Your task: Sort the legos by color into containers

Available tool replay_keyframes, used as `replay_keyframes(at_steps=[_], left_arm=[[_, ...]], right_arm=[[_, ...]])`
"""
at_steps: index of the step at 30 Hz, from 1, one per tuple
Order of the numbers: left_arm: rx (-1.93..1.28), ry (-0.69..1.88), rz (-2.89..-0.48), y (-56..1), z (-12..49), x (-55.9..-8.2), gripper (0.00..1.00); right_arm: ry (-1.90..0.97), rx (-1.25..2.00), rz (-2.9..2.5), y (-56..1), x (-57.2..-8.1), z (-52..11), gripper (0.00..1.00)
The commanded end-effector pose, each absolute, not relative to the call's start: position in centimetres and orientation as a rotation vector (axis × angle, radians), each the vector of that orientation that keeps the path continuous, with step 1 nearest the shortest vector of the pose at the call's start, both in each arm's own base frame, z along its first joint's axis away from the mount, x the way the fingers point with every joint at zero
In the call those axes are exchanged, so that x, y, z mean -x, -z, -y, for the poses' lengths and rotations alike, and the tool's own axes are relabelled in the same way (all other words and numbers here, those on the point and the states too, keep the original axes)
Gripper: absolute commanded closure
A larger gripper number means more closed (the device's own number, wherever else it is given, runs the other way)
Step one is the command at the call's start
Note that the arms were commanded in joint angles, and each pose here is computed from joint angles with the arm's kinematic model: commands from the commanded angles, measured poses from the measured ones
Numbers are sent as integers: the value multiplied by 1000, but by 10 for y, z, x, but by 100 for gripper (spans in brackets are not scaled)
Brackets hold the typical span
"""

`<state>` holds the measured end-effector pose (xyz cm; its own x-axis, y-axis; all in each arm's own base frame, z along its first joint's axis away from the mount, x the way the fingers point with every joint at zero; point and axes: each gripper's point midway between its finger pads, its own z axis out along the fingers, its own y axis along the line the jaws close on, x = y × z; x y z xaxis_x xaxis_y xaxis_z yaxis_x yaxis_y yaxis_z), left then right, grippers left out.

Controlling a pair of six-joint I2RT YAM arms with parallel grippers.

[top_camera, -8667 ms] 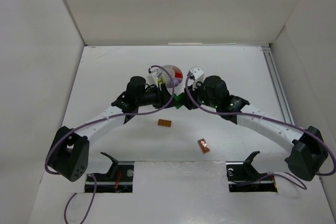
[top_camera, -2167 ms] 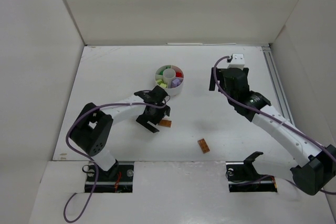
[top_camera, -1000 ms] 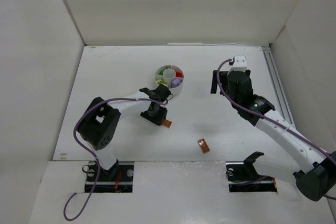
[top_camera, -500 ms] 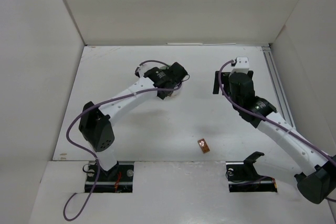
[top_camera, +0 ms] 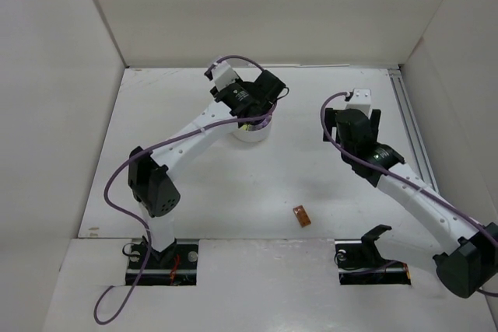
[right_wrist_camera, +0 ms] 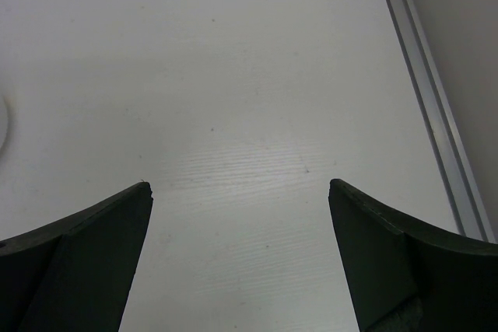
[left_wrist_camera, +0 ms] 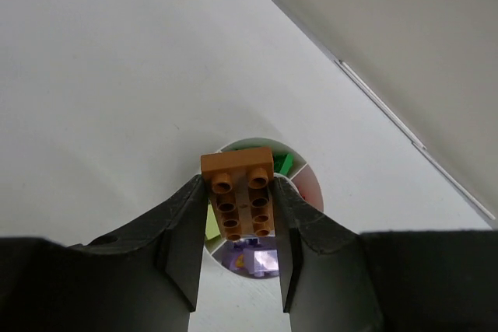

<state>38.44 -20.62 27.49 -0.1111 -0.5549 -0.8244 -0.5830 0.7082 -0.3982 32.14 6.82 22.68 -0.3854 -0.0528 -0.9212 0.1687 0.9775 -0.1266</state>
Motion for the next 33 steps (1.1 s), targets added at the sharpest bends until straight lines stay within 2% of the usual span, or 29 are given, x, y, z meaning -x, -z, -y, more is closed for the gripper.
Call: replay_keyframes(at_steps=[1, 13, 33], left_arm=[[828, -114, -1689, -293, 196, -407, 71], [712, -98, -1753, -269, 225, -452, 71], [720, -84, -1841, -208, 239, -466, 70]], right_arm=[[320, -150, -1955, -225, -320, -50, 0], [395, -252, -2003, -204, -321, -15, 0], [391, -301, -2032, -195, -323, 0, 0]])
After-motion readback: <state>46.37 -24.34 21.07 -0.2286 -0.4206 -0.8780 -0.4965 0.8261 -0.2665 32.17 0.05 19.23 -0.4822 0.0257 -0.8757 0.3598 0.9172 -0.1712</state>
